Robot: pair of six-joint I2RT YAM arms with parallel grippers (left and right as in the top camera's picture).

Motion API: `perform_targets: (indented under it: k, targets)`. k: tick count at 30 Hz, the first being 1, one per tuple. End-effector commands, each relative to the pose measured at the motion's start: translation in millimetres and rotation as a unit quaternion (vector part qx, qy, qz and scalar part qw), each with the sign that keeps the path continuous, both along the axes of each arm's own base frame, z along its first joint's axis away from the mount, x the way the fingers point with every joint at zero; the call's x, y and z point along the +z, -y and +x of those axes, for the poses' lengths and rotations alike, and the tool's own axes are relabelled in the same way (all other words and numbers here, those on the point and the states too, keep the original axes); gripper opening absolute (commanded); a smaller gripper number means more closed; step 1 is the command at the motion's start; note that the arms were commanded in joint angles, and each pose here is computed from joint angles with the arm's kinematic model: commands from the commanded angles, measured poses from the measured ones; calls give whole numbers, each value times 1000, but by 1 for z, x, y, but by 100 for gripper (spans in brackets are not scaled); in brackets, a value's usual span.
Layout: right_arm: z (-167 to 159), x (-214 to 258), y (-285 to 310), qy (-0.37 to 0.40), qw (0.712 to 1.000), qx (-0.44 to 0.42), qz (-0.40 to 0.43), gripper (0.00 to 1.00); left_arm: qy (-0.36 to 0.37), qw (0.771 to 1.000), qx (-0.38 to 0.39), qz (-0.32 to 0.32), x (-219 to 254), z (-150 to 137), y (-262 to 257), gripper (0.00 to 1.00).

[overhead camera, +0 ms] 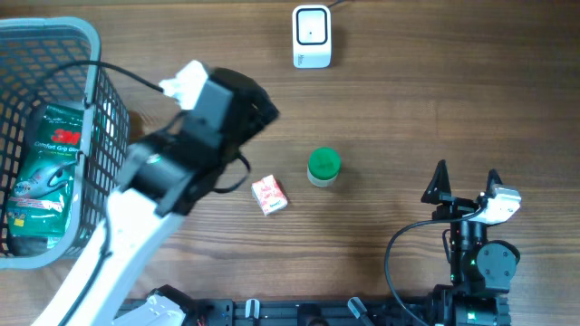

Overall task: Scan the item barcode
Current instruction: 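Place the white-red box on the table left of the jar, then reach into the basket and grasp the green 3M gloves pack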

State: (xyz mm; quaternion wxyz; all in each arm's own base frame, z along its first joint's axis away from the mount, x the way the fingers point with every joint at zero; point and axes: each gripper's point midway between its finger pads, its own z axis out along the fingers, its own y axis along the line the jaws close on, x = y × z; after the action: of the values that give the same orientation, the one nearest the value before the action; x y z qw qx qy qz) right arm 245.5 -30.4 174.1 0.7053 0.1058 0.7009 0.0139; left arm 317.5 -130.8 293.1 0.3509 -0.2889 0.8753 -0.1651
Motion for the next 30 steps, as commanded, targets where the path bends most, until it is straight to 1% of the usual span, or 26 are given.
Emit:
perform_targets:
  k: [1, 3, 4, 5, 6, 8, 9, 10, 12, 13, 17, 18, 19, 20, 22, 25, 28, 30]
  targets:
    - [0, 2, -2, 4, 1000, 7, -7, 100, 109, 991, 60, 39, 77, 2, -67, 100]
    - [0, 2, -2, 4, 1000, 7, -7, 100, 143, 983, 106, 56, 105, -3, -108, 100]
    - [0, 2, -2, 4, 1000, 7, -7, 100, 155, 972, 163, 66, 117, -10, -144, 100]
    - [0, 2, -2, 4, 1000, 7, -7, 100, 158, 966, 194, 70, 120, -16, -164, 100]
    - [0, 2, -2, 4, 1000, 7, -7, 100, 154, 952, 254, 73, 121, -28, -199, 100]
    - [0, 2, -2, 4, 1000, 7, -7, 100, 135, 932, 329, 68, 114, -46, -237, 100]
    - [0, 2, -2, 4, 1000, 7, -7, 100, 119, 916, 379, 56, 105, -59, -258, 100]
    - [0, 2, -2, 4, 1000, 7, -7, 100, 95, 893, 438, 38, 93, -74, -282, 100]
    - [0, 2, -2, 4, 1000, 7, -7, 100, 58, 871, 487, 10, 72, -85, -311, 100]
    - [0, 2, -2, 4, 1000, 7, -7, 100, 46, 867, 497, -3, 64, -85, -320, 100]
    - [0, 2, -2, 4, 1000, 7, -7, 100, -30, 845, 525, -101, 10, -77, -358, 100]
    - [0, 2, -2, 4, 1000, 7, -7, 100, -53, 831, 538, -132, -6, -76, -364, 100]
    - [0, 2, -2, 4, 1000, 7, -7, 99, -85, 809, 557, -170, -29, -76, -372, 100]
    - [0, 2, -2, 4, 1000, 7, -7, 100, -105, 796, 565, -191, -44, -74, -376, 100]
    - [0, 2, -2, 4, 1000, 7, -7, 100, -137, 784, 567, -213, -69, -66, -383, 100]
    - [0, 2, -2, 4, 1000, 7, -7, 100, -185, 771, 567, -222, -105, -56, -389, 100]
    - [0, 2, -2, 4, 1000, 7, -7, 100, -227, 750, 575, -234, -137, -51, -392, 100]
    - [0, 2, -2, 4, 1000, 7, -7, 99, -247, 746, 572, -236, -151, -49, -391, 100]
